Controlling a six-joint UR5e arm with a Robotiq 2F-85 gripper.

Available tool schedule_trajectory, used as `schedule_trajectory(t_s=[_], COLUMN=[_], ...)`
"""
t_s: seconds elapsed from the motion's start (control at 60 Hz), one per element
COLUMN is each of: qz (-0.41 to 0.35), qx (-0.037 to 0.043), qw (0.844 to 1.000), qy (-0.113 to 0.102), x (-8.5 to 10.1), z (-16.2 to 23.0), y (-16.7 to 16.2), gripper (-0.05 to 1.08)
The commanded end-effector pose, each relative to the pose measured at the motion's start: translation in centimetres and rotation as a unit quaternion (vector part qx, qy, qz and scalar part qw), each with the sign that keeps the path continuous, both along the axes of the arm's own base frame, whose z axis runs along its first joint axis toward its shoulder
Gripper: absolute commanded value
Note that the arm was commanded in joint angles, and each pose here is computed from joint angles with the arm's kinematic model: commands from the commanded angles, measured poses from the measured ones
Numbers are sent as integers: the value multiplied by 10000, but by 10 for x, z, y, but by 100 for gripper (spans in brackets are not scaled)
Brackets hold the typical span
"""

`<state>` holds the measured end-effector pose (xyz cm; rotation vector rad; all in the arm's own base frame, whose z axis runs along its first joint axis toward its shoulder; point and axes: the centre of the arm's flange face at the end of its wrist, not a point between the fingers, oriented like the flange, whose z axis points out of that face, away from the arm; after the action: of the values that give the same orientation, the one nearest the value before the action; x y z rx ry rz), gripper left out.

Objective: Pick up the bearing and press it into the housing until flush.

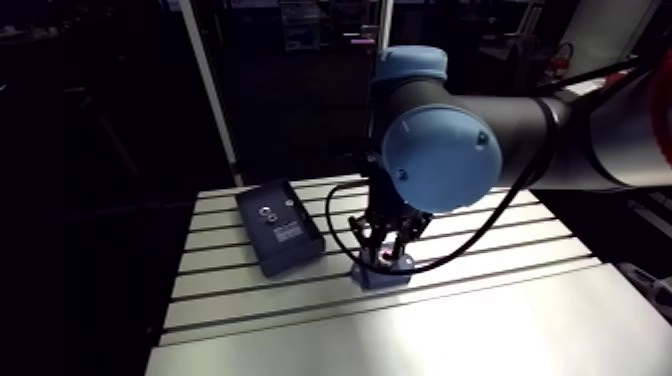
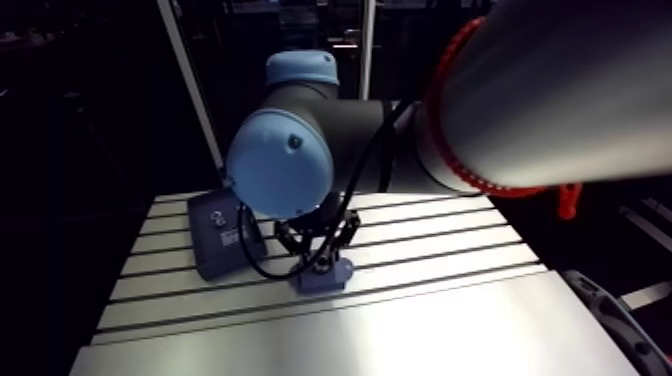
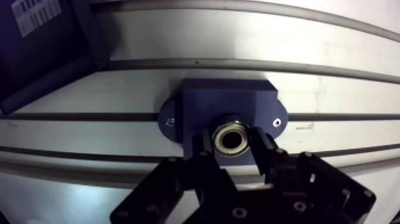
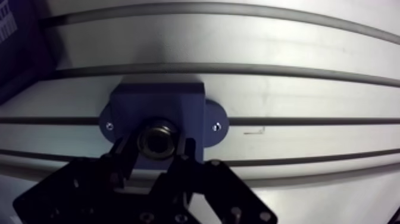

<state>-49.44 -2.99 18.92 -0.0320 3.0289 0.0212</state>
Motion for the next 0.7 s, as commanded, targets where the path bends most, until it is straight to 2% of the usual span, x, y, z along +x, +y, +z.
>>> schedule_trajectory(t_s=[0.017,0.7], qz=[8,0], qx=[1,-9], qw=[10000,10000], qy=[9,-4], x=[-1,1], z=[-1,-2], y=[0,0], gripper=[61,61])
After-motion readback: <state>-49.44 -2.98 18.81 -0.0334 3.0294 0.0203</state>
